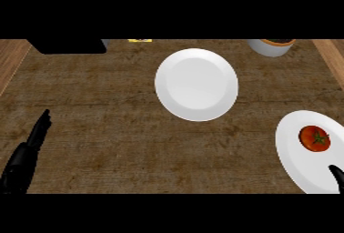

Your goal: Pick the tomato from the plate and place it in the plate

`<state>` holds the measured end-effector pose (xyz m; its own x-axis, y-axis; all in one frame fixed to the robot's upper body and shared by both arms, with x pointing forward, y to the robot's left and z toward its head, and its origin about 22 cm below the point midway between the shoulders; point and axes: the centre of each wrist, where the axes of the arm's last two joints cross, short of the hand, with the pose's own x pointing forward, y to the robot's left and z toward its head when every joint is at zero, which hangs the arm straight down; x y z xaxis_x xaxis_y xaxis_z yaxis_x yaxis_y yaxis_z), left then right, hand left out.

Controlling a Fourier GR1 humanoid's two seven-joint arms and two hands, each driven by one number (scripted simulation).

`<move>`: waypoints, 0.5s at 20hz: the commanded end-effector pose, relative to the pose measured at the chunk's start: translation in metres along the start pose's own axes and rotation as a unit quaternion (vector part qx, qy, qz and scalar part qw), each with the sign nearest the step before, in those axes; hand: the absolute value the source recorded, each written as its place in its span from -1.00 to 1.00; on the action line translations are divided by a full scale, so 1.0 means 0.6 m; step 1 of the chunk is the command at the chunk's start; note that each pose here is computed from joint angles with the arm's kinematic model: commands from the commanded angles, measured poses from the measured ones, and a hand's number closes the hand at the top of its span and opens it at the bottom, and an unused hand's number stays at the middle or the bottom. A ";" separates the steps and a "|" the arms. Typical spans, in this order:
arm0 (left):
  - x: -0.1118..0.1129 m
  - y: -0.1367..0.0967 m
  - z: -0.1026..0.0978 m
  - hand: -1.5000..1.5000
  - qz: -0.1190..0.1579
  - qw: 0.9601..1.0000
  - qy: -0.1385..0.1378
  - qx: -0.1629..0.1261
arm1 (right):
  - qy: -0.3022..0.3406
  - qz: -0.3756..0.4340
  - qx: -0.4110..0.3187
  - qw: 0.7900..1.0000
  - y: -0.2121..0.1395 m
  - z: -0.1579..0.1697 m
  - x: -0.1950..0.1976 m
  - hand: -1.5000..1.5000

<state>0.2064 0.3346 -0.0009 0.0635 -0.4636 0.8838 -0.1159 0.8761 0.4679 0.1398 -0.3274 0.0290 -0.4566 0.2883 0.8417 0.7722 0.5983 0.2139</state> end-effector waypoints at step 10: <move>-0.010 -0.014 -0.026 0.00 0.002 1.000 -0.014 0.003 | 0.166 0.237 0.124 0.949 -0.067 -0.056 0.073 -1.00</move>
<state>0.2125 0.3336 -0.0053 0.0428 -0.4741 0.8794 -0.1152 0.8720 0.4757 0.1002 -0.3551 0.0538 -0.0182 0.3496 0.9367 0.7416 0.6331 -0.2218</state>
